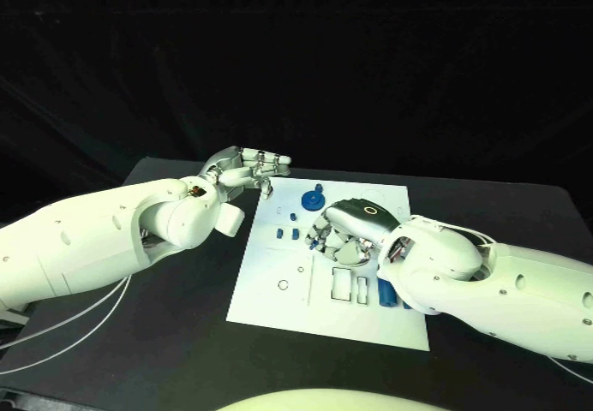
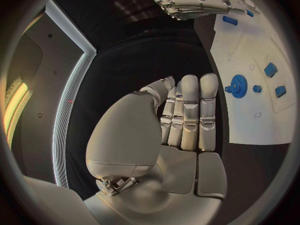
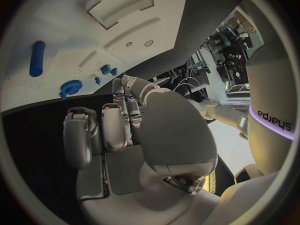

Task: Assemble the parts on the task board

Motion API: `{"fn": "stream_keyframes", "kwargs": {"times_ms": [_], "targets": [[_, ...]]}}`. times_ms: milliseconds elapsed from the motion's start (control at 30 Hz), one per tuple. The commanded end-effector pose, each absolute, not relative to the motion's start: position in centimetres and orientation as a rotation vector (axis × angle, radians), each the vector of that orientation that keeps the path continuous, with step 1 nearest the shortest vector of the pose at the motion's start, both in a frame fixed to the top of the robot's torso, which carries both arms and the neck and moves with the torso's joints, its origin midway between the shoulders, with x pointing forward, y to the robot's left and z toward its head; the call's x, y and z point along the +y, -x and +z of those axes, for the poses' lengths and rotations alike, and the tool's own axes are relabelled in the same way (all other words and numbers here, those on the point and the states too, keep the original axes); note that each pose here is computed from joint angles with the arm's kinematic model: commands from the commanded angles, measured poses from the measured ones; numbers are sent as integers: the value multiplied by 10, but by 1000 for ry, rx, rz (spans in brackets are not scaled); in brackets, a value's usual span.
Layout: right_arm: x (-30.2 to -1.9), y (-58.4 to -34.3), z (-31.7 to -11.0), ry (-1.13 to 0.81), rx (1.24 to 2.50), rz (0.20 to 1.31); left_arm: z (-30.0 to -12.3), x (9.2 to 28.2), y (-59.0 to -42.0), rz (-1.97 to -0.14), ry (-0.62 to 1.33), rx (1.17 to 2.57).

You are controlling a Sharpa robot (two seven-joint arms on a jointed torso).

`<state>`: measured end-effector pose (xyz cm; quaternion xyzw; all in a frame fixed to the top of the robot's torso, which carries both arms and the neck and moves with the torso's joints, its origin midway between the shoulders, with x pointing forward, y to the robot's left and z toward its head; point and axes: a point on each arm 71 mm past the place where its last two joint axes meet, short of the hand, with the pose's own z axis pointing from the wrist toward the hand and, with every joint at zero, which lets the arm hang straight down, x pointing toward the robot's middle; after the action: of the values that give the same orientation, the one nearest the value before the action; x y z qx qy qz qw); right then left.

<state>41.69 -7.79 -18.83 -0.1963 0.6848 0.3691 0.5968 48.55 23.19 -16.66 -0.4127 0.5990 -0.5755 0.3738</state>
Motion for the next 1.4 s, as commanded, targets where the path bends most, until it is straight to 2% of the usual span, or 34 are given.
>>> {"fn": "stream_keyframes", "kwargs": {"times_ms": [33,567,1400], "targets": [[-72,-415,-197,469,1621,881,-165,229,-485,-1498,1039,1545],[-53,-413,-231,482,1686,870,-165,227,-484,-1504,1037,1551],[-53,-417,-244,499,1719,803,-166,226,-484,-1504,1039,1560]]}}
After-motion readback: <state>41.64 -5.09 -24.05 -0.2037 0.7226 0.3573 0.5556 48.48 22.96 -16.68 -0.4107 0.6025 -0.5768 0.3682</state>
